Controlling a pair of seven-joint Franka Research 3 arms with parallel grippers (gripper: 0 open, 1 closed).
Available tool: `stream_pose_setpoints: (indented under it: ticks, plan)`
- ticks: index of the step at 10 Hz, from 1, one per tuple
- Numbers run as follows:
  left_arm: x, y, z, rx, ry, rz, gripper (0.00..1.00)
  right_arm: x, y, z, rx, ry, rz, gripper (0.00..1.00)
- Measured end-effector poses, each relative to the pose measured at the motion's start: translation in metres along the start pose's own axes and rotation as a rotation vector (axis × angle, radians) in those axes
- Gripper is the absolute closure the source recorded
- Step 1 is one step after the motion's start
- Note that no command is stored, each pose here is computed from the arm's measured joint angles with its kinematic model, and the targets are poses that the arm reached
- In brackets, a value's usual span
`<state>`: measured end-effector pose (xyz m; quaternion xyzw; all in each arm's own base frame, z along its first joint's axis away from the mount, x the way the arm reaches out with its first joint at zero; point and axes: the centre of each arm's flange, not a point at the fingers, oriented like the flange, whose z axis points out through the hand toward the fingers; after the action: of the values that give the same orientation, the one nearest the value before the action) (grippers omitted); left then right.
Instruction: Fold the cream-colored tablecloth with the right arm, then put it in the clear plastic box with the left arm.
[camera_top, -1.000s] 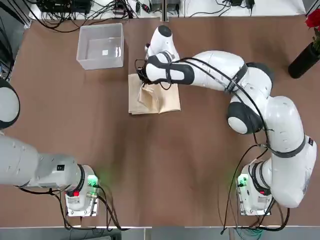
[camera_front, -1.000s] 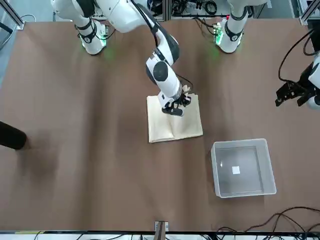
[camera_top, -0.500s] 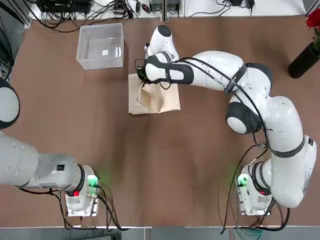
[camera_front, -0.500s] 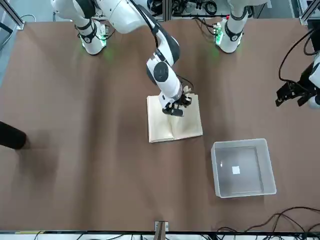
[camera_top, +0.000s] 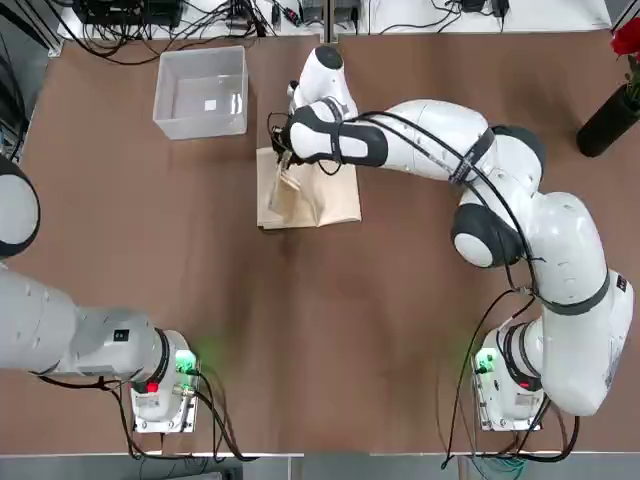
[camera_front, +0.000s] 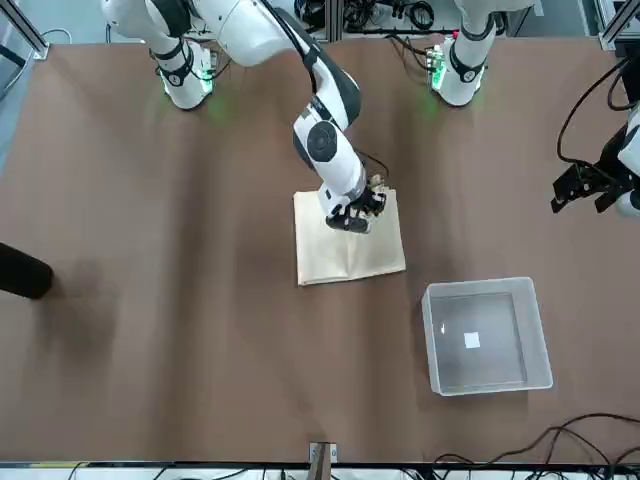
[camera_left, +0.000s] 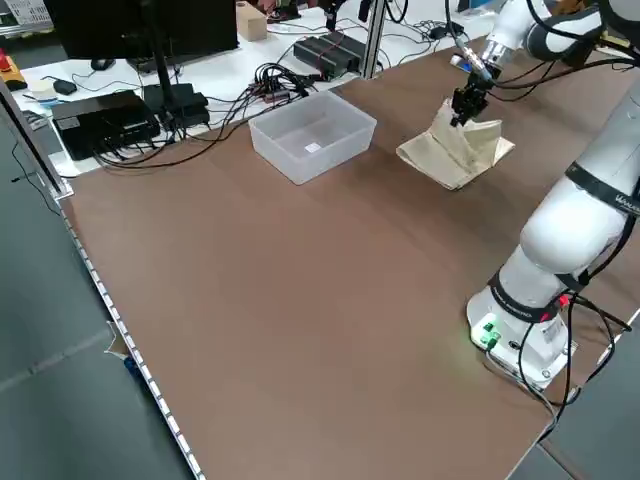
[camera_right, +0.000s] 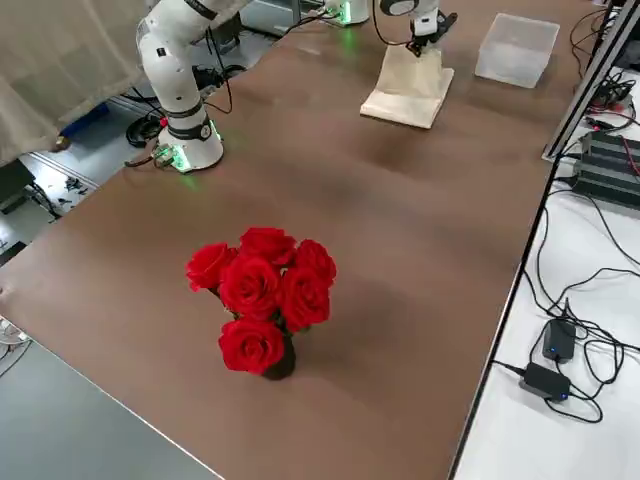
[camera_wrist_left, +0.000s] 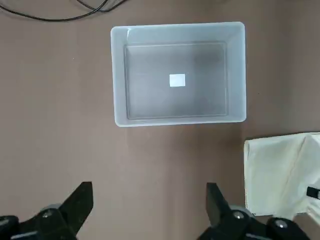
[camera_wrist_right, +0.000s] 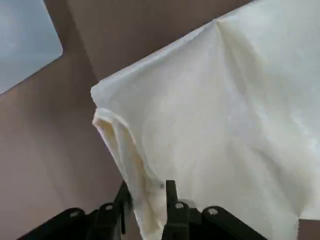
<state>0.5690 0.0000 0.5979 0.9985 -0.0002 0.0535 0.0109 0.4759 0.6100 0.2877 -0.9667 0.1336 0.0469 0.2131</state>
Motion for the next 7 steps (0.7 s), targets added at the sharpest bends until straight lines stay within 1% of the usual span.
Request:
stream_pose_setpoints:
  ticks: [2, 4, 6, 7]
  plan:
    - [0.0, -0.001, 0.001, 0.0, -0.005, 0.001, 0.0, 0.003, -0.004, -0.007, 0.013, 0.008, 0.008, 0.65]
    - [-0.003, 0.007, 0.005, -0.002, -0.031, 0.028, 0.0, 0.006, -0.007, -0.011, 0.023, 0.014, 0.014, 0.65]
    - [-0.008, 0.011, 0.013, -0.004, -0.092, 0.073, 0.0, 0.014, -0.005, -0.015, 0.02, 0.02, 0.028, 0.65]
    - [-0.009, 0.011, 0.015, -0.005, -0.107, 0.077, 0.0, 0.019, -0.002, -0.016, 0.003, 0.019, 0.028, 0.65]
